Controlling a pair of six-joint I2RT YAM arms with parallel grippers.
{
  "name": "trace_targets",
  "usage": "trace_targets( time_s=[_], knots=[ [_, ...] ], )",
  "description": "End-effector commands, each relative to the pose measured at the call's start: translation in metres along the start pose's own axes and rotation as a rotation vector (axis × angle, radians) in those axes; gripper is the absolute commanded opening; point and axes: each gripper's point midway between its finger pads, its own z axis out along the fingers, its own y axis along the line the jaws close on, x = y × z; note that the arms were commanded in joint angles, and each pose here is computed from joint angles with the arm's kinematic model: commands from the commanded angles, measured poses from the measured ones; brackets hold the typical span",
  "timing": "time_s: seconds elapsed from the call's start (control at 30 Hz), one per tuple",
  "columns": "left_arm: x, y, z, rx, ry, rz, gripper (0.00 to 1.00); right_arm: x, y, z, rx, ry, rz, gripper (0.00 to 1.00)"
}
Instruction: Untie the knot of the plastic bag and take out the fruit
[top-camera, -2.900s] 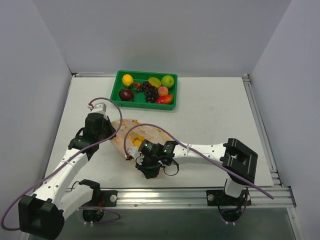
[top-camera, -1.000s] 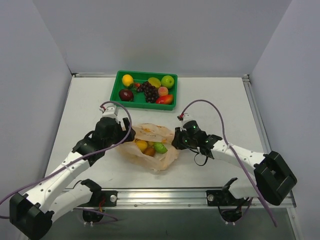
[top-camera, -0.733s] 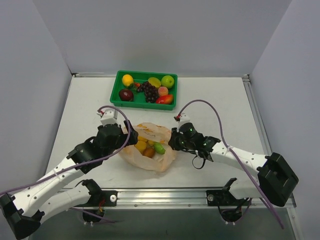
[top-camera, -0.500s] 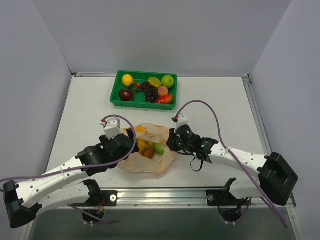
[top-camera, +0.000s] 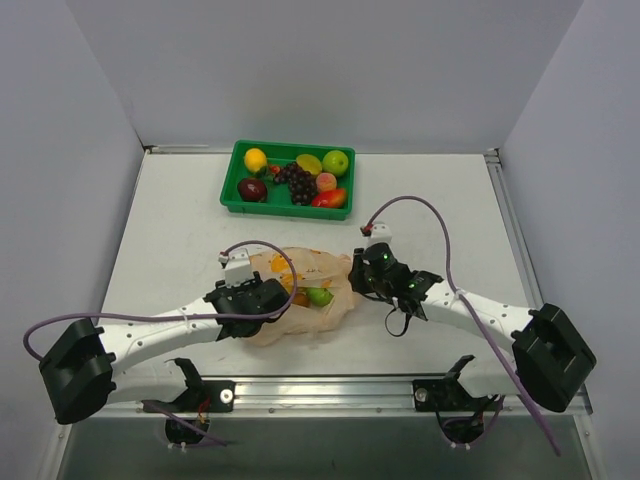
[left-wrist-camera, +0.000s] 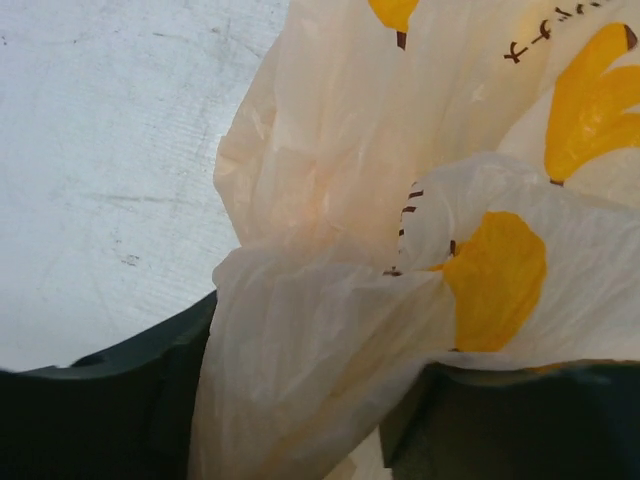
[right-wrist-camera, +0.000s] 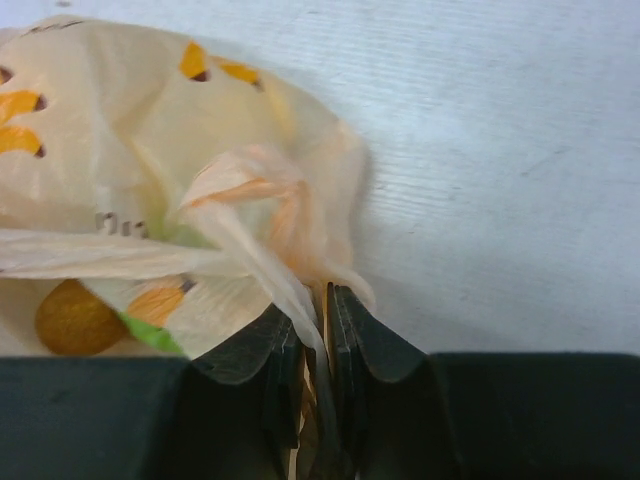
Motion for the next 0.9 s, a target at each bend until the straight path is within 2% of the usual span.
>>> trace_targets(
  time_s=[0.0,0.03,0.1,0.13,0.2,0.23,0.33,0.37,0.4,0.47,0.5,0.6,0.73,0.87],
  knots=[
    [-0.015,0.001,0.013,-0.038,-0.030,-0.004,0.55,-0.002,-0.039,0.003,0.100,-0.014,0.048,0.16],
    [-0.015,0.006,0.017,-0.051,-0.013,0.060,0.51,-0.003,-0.045,0.004,0.112,-0.012,0.057,0.16],
    [-0.024,0.011,0.026,-0.067,0.016,0.075,0.40,-0.005,-0.063,0.006,0.150,-0.012,0.084,0.15],
    [-0.028,0.015,0.027,-0.067,0.026,0.145,0.39,-0.006,-0.068,0.008,0.162,-0.007,0.093,0.15],
    [-0.046,0.014,0.030,-0.061,0.031,0.162,0.34,-0.014,-0.078,0.011,0.175,-0.009,0.118,0.15],
    [-0.054,0.016,0.030,-0.059,0.030,0.217,0.34,-0.014,-0.080,0.012,0.181,0.004,0.121,0.15],
    [-0.075,-0.007,0.022,0.039,0.035,0.258,0.31,-0.023,-0.065,0.008,0.103,0.031,0.068,0.17],
    [-0.081,-0.013,0.020,0.059,0.032,0.273,0.31,-0.029,-0.062,0.005,0.097,0.019,0.067,0.20],
    [-0.090,-0.023,0.017,0.094,0.028,0.310,0.31,-0.029,-0.051,0.000,0.038,0.038,0.032,0.32],
    [-0.098,-0.030,0.015,0.122,0.026,0.334,0.31,-0.040,-0.036,-0.015,-0.013,0.014,-0.016,0.46],
    [-0.101,-0.034,0.016,0.139,0.020,0.362,0.31,-0.038,-0.033,-0.022,-0.020,0.024,-0.059,0.59],
    [-0.101,-0.046,0.016,0.198,0.022,0.390,0.31,-0.048,-0.020,-0.051,-0.026,0.015,-0.158,0.72],
    [-0.089,-0.049,0.020,0.234,0.046,0.410,0.31,-0.083,0.007,-0.093,-0.066,-0.070,-0.309,0.74],
    [-0.090,-0.052,0.018,0.275,0.052,0.392,0.31,-0.098,0.034,-0.112,-0.125,-0.113,-0.378,0.74]
  ],
)
